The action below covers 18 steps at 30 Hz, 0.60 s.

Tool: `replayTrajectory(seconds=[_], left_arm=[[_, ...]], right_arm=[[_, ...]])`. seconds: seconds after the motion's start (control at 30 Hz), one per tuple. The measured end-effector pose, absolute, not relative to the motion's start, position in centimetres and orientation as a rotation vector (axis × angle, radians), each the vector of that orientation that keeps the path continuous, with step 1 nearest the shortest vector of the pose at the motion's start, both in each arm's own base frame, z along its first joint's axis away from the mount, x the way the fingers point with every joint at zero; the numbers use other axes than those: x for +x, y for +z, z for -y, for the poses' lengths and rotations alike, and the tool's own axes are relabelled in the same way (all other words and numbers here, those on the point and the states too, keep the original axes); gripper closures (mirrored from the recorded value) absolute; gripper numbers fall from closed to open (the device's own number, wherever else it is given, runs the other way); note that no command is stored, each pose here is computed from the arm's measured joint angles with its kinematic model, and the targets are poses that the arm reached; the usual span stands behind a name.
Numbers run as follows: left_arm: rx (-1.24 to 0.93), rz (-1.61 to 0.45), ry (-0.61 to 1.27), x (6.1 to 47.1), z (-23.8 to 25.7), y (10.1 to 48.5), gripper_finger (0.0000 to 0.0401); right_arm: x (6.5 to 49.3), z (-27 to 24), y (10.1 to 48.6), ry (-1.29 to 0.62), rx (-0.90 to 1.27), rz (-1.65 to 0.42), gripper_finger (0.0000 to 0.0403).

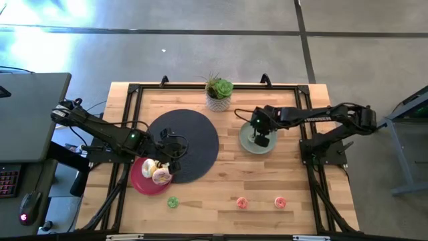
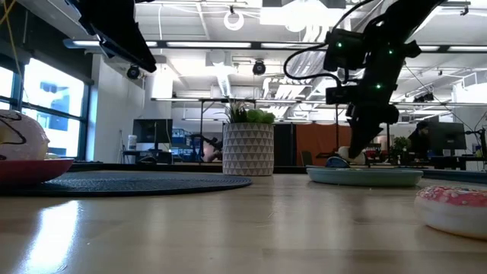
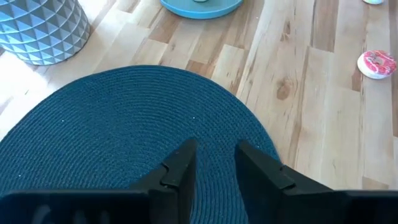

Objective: Pick & Place donuts
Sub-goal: Put the small yellow donut on the blue plate, then put the right small pink donut on the blue plate

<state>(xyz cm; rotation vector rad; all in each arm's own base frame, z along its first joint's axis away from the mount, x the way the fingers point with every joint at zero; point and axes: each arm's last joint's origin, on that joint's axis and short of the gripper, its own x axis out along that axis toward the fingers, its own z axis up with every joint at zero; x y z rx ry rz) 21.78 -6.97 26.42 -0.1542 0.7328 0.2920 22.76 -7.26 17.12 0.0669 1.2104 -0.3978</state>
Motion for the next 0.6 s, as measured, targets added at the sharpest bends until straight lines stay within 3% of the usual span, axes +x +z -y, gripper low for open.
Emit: replayTrajectory(seconds=[0.3,0.6], left_arm=[[-0.153,-0.732,0.294,21.78,6.97,26.43,0.0284],[-0.152,-0.729,0.299,21.78,6.95,26.43,0.0284]], right_arm=[[22.45,7.28,17.04,-0.434,0.036,-1.246,0.0386],[22.37,7.22,17.0,-0.42,0.047,-1.256,0.0288]])
